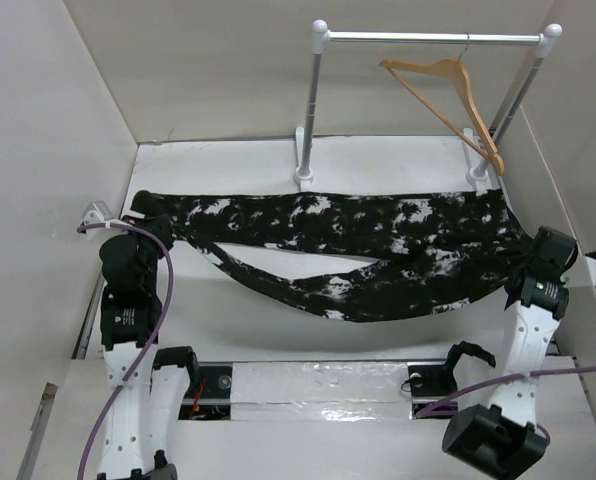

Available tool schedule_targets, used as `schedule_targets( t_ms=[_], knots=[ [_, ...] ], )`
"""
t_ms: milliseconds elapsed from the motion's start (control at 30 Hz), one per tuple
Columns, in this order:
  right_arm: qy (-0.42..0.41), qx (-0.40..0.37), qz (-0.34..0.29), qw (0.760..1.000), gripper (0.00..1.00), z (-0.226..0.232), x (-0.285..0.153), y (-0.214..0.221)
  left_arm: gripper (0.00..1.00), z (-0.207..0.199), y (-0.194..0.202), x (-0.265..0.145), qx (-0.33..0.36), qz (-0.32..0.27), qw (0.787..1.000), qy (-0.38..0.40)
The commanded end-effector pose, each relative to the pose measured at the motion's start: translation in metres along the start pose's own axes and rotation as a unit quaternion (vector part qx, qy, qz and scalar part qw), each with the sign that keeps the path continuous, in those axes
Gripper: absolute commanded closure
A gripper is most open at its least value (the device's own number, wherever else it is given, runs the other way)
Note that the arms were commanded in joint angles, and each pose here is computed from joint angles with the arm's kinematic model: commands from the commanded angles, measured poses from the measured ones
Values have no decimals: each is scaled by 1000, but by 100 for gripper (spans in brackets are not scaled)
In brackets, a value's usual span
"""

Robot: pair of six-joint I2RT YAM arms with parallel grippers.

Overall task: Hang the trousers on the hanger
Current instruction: Fold the trousers at the center of the board.

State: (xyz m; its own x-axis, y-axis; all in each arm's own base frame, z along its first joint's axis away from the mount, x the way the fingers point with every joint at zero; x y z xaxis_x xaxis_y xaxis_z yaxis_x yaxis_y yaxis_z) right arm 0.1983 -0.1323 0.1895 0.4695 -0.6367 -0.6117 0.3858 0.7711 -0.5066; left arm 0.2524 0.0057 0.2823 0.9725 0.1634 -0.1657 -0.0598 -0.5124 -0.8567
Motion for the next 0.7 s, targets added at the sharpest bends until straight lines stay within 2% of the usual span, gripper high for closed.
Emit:
schedule_targets(
  t_ms=[0,200,300,433,500,667],
  knots=[
    [11,-46,-59,997,100,-13,-27,-33,100,-1,-42,-14,19,-72,997,-23],
    [-86,-37,-67,993,100,7,-88,-48,100,14,-51,-24,34,-82,993,-74],
    [-110,-77,-74,988,100,15,-98,-51,100,27,-44,-23,37,-84,990,-104],
    [-91,-114,-82,986,100,28,-75,-52,100,32,-37,-14,33,-71,990,-116],
    [-107,-118,-66,985,100,47,-60,-45,100,34,-34,-6,36,-56,990,-126],
    [-86,-131,-13,988,100,84,-7,-23,100,38,-25,17,32,-25,988,-147]
  ],
)
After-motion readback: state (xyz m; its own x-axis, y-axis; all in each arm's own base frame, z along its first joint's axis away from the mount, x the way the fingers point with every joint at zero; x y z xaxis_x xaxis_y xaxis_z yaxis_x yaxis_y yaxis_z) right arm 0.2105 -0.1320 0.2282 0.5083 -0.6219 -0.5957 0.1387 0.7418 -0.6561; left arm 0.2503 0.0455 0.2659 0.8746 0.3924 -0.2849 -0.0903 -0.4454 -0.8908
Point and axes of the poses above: each gripper's point midway between its finger pads, its own x axis out along the fingers, its own z axis along the line the jaws close on, y = z × x, the point moved 2 cm from there along -x, back along the fingers, and after that the axes turned 14 degrees about x, right-handed, at the moved point
